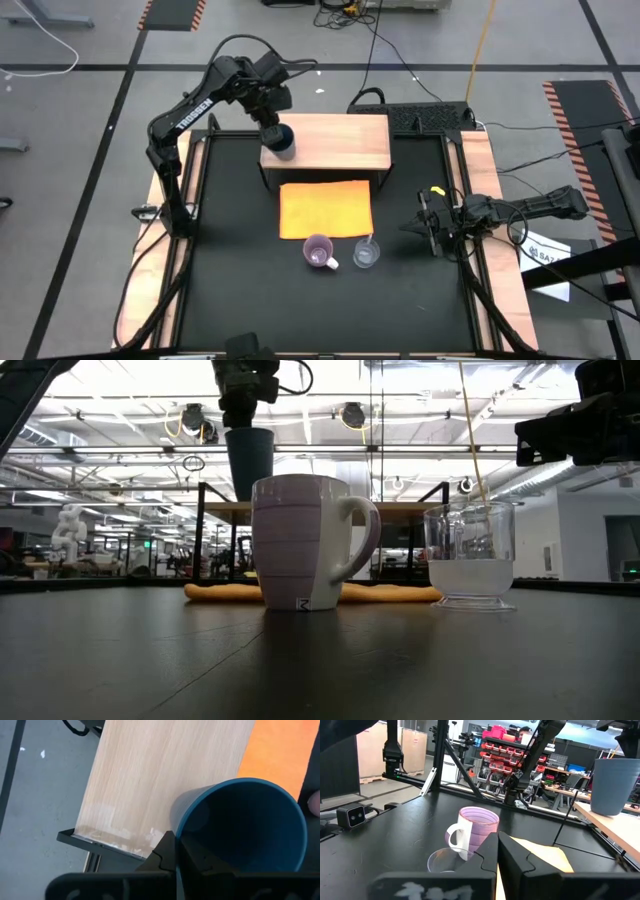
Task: Stack small to large cups/mugs on shelf
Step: Put the blue cup on the shelf
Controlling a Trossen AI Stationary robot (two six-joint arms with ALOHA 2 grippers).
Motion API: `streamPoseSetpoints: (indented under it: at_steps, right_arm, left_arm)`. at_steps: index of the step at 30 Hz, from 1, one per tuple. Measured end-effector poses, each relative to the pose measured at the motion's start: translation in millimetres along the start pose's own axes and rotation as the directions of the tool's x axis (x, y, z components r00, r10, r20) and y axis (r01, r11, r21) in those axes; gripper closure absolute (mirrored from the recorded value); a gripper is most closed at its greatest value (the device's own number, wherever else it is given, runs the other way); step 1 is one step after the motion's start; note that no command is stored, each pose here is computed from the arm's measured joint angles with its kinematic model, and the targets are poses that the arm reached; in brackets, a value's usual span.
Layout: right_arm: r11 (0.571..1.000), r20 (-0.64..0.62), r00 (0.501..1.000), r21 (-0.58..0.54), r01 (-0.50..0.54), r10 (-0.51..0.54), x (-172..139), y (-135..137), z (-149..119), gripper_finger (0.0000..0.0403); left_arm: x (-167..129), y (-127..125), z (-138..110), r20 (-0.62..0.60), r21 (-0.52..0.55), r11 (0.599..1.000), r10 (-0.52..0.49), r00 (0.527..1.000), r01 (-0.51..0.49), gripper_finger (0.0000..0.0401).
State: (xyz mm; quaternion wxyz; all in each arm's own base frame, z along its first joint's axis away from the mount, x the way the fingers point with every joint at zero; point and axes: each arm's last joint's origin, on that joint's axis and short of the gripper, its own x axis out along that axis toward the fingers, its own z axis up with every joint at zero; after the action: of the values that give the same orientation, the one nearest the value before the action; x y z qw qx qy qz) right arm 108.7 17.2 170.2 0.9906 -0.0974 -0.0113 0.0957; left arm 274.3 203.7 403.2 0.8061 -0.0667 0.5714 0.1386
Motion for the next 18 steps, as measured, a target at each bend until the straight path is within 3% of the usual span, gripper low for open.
streamPoseSetpoints:
  at_steps: [18]
  right_arm:
    - [1.0,0.001,1.0,0.0,-0.006,0.006,0.0,0.2,0.0,0.0403]
  left_arm:
    - [0.2,0.4,-0.2,-0.01,-0.023,0.999,0.022,1.0,-0.022,0.04]
